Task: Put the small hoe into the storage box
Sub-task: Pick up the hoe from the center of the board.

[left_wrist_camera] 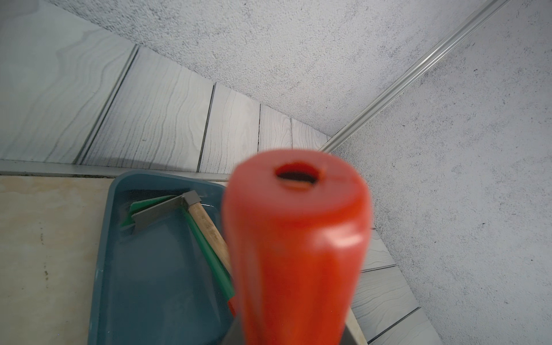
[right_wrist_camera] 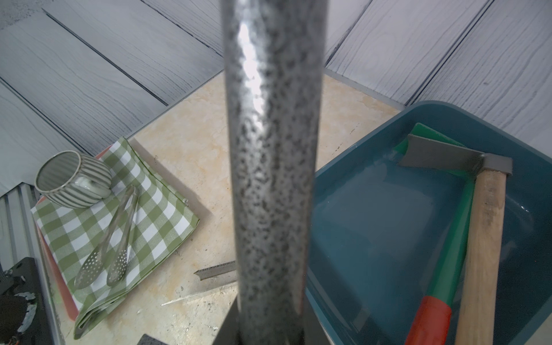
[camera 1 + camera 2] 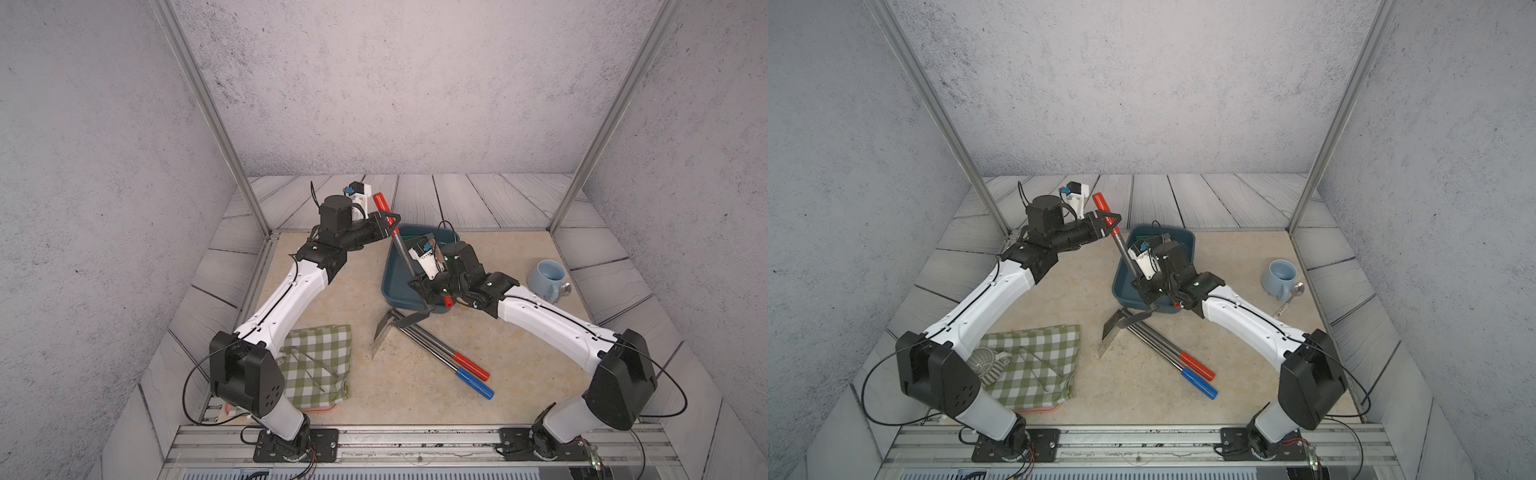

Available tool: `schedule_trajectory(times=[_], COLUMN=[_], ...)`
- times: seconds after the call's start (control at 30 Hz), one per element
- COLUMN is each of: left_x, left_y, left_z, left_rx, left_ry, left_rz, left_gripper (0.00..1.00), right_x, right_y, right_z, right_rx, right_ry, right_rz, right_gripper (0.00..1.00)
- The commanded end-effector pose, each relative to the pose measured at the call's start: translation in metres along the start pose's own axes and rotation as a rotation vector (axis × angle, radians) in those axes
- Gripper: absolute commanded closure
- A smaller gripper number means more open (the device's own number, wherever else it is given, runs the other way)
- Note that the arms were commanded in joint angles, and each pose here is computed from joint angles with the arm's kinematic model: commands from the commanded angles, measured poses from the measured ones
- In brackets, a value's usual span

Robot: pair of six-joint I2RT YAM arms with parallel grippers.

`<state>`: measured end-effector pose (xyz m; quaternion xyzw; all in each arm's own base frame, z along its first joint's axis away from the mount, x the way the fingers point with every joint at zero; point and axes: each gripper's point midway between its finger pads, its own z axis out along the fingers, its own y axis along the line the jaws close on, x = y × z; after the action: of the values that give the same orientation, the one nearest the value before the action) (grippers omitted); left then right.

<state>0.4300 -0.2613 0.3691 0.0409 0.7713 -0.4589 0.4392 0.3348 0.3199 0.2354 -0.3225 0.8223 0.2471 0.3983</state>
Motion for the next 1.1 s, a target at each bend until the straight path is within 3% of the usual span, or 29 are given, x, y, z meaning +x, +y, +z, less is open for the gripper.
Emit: schedule_trajectory(times=[0.0, 0.2, 0.33, 0.57, 0.67, 1.07], left_x=[-0.01, -0.013, -0.014, -0.029, -0.038, -0.027], left_y=[-0.02, -0.024, -0.026, -0.026, -0.025, -0.046], left_z=[-0.005, -0.008, -0.006, -0.01, -0.011, -0.016], left_rx=[0.069, 0.072, 0.076, 0.019, -0.005, -0.05], left_ry=[-0.003, -0.01, 0.0, -0.035, -0.079, -0.138], left_rz=[0.014, 0.058, 0.096, 0.224, 0.271, 0.601], left_gripper=[1.0, 1.0, 1.0, 1.0, 1.0, 1.0], right_x=[-0.015, -0.018, -0.023, -0.019, -0.018, -0.046], right_y=[-0.02, -0.02, -0.019, -0.017, -0.006, 0.033], right_z=[-0.002, -0.008, -0.022, -0.06, -0.074, -0.083], right_rx=[0.07, 0.059, 0.065, 0.085, 0.017, -0.533], right_ry=[-0.052, -0.053, -0.063, -0.061, -0.071, -0.061], right_rz=[0.055, 0.065, 0.08, 0.192, 0.271, 0.756], right_gripper=[0.65, 0.35, 0.25, 0.18, 0.16, 0.13])
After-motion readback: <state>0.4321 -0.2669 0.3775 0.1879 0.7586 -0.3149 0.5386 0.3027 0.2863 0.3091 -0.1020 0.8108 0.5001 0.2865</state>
